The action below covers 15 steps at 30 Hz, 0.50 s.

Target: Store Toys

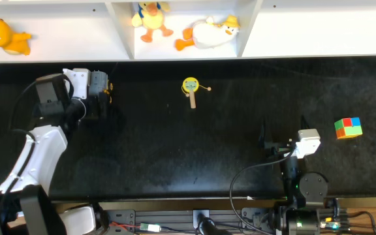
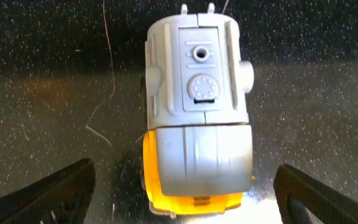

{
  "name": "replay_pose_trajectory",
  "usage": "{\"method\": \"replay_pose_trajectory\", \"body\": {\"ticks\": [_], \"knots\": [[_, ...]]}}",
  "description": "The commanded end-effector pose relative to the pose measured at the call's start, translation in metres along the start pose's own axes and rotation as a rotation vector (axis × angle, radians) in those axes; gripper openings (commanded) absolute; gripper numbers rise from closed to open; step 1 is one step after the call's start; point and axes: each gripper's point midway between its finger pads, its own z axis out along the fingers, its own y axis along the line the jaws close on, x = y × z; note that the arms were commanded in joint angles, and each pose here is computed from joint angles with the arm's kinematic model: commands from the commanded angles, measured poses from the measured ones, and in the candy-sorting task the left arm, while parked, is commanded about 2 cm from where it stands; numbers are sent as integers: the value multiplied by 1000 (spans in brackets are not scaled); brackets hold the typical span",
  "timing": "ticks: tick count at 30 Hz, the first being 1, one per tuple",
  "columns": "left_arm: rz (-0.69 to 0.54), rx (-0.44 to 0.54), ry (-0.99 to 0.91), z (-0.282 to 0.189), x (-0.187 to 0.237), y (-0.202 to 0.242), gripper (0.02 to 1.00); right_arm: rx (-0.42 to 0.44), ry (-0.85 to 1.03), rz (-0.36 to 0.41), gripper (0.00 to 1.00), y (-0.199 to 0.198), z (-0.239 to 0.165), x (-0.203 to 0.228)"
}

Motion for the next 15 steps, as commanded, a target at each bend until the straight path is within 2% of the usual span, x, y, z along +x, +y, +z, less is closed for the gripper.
{"method": "replay_pose_trajectory", "body": {"ticks": [1, 4, 9, 15], "knots": [[-1, -2, -4, 7, -1, 0, 930, 0, 1, -3, 996, 0, 0, 4], [1, -3, -14, 9, -3, 1, 895, 0, 1, -3, 993, 0, 0, 4], [6, -8, -41, 9, -10, 2, 647, 0, 1, -3, 996, 0, 0, 4], [7, -8, -46, 9, -11, 2, 485, 0, 1, -3, 996, 0, 0, 4]]}}
